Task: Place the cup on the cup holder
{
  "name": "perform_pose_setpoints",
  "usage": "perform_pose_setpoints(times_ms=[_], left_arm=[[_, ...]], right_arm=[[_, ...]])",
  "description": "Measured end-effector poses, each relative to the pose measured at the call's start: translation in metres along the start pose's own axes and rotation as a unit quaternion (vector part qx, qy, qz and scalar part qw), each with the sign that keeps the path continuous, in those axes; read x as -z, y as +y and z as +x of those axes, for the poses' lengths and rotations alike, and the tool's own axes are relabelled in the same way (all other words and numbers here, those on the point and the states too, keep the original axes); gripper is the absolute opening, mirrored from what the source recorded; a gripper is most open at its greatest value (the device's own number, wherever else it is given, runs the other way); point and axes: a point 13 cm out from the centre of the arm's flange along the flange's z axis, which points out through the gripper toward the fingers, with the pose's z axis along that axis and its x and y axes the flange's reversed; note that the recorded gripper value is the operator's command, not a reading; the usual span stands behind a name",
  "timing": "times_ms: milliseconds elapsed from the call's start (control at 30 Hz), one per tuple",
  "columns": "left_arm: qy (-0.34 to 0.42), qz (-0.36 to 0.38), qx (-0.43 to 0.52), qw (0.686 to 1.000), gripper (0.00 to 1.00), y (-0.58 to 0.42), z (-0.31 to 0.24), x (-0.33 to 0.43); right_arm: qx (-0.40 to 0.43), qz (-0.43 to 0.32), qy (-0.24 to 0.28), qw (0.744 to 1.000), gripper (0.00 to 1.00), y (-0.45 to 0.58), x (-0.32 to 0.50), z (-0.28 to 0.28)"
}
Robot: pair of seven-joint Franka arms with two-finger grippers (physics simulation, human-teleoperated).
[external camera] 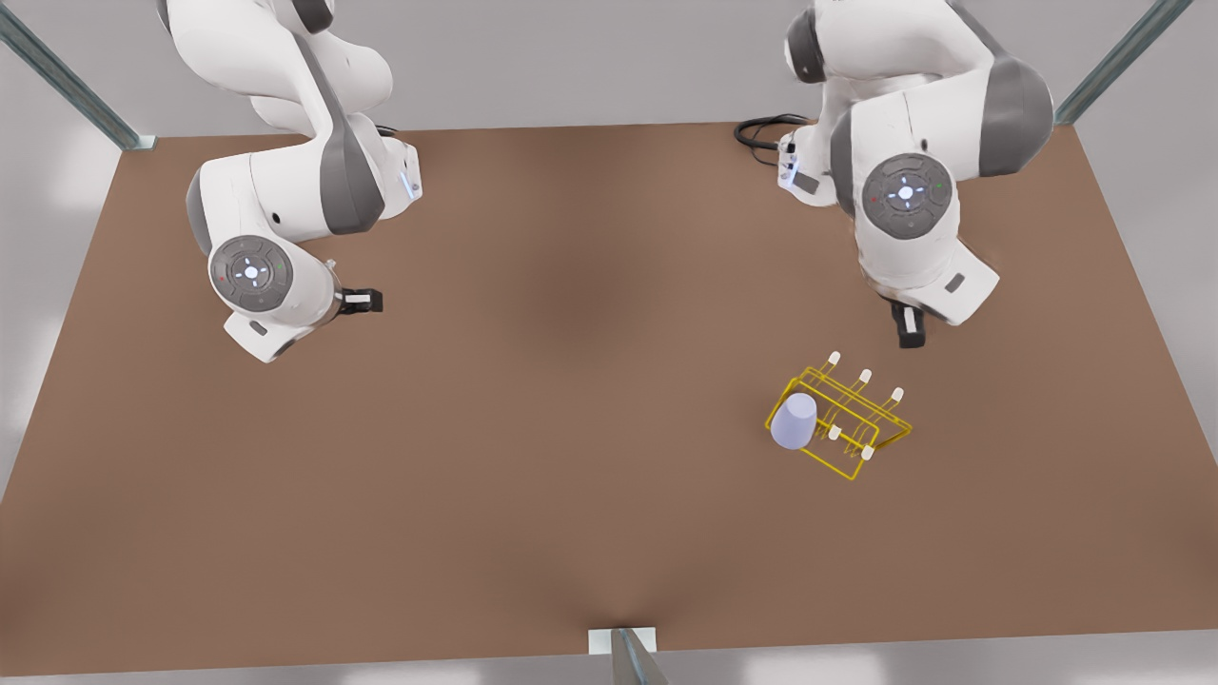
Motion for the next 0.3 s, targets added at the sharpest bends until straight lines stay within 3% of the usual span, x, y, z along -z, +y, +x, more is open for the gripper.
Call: perform_pose_setpoints(times_ms=[67,167,300], left_arm=[[0.113,-0.028,-0.168,0.979,1.0,0.008,0.045,-0.031],[0.121,-0.015,-0.257,0.959,1.0,0.047,-0.001,-0.034],[0.13,-0.011,-0.359,0.924,1.0,0.039,-0.02,-0.053]], right_arm=[[0.0,0.0,0.0,1.0,1.0,0.0,0.0,0.0],[0.0,0.0,0.0,1.0,1.0,-0.001,0.0,0.0],[0.001,0.0,0.0,1.0,1.0,-0.001,0.0,0.0]])
